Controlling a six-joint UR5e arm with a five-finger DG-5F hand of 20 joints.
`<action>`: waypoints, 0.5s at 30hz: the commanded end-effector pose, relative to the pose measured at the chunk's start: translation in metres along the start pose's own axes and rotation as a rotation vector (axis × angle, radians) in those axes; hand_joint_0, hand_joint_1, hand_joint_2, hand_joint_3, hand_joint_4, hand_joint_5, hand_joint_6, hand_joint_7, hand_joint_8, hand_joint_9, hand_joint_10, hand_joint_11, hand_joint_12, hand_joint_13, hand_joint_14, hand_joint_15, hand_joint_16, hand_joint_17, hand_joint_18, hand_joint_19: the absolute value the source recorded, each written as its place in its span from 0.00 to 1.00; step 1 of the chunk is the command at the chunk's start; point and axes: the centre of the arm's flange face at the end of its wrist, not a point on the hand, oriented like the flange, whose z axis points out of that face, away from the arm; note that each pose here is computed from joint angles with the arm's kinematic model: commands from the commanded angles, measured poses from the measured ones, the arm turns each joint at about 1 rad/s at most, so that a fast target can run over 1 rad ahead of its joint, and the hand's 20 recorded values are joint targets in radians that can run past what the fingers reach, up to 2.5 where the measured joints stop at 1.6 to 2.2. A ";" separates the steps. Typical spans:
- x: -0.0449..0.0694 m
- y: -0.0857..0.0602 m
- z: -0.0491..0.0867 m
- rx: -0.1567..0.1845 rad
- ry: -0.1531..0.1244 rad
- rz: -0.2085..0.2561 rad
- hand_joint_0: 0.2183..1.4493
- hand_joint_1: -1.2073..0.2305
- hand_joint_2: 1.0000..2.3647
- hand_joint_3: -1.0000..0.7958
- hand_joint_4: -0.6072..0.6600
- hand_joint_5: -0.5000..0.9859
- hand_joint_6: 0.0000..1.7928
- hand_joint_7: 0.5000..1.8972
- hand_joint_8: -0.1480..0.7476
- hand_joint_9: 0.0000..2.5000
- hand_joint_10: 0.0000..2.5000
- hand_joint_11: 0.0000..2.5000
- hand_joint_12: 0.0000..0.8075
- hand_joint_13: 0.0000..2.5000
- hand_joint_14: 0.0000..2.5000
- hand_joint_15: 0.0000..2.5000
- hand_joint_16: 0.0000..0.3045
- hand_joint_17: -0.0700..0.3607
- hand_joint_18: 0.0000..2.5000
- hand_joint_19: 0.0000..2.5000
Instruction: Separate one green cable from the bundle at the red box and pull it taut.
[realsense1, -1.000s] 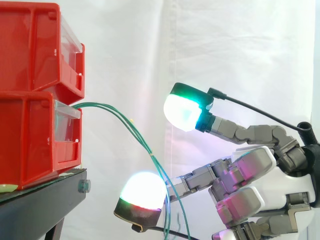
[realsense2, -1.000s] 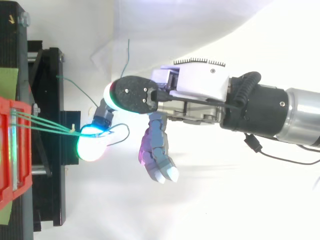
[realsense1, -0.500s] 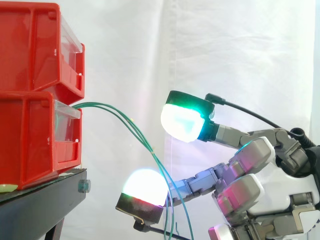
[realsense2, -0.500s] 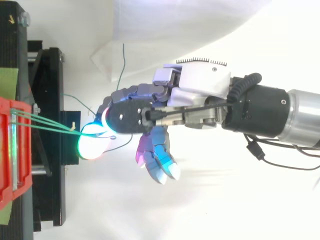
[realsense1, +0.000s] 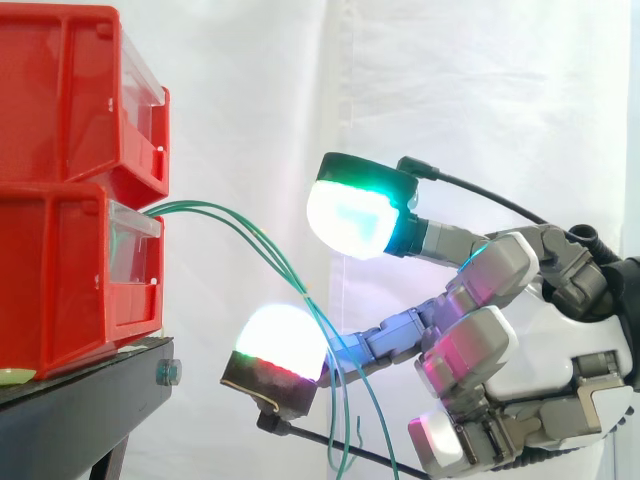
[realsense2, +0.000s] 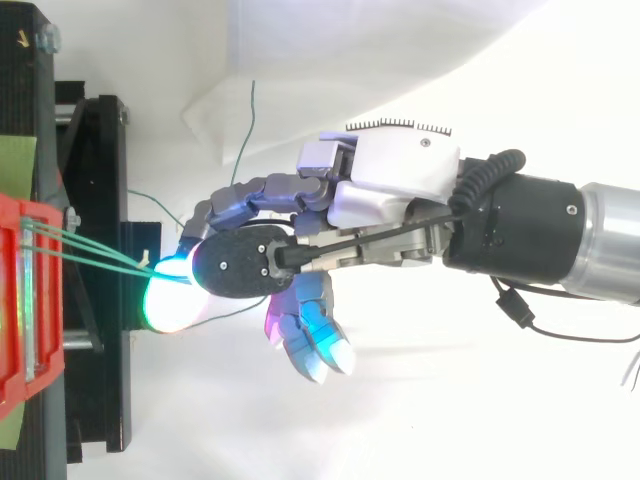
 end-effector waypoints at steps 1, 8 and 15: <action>0.000 0.002 -0.002 0.028 -0.009 -0.008 0.33 0.46 0.00 0.28 0.68 0.40 0.28 0.35 0.40 0.74 0.01 0.20 0.35 0.60 0.01 0.31 0.13 0.36 0.43 0.19; -0.003 0.002 -0.002 0.030 -0.015 -0.007 0.23 0.56 0.00 0.28 0.71 0.40 0.28 0.37 0.42 0.74 0.01 0.17 0.38 0.61 0.01 0.30 0.15 0.40 0.45 0.18; -0.006 0.004 -0.002 0.027 -0.019 0.002 0.16 0.65 0.00 0.28 0.73 0.40 0.28 0.36 0.44 0.74 0.01 0.13 0.43 0.62 0.01 0.28 0.17 0.44 0.48 0.16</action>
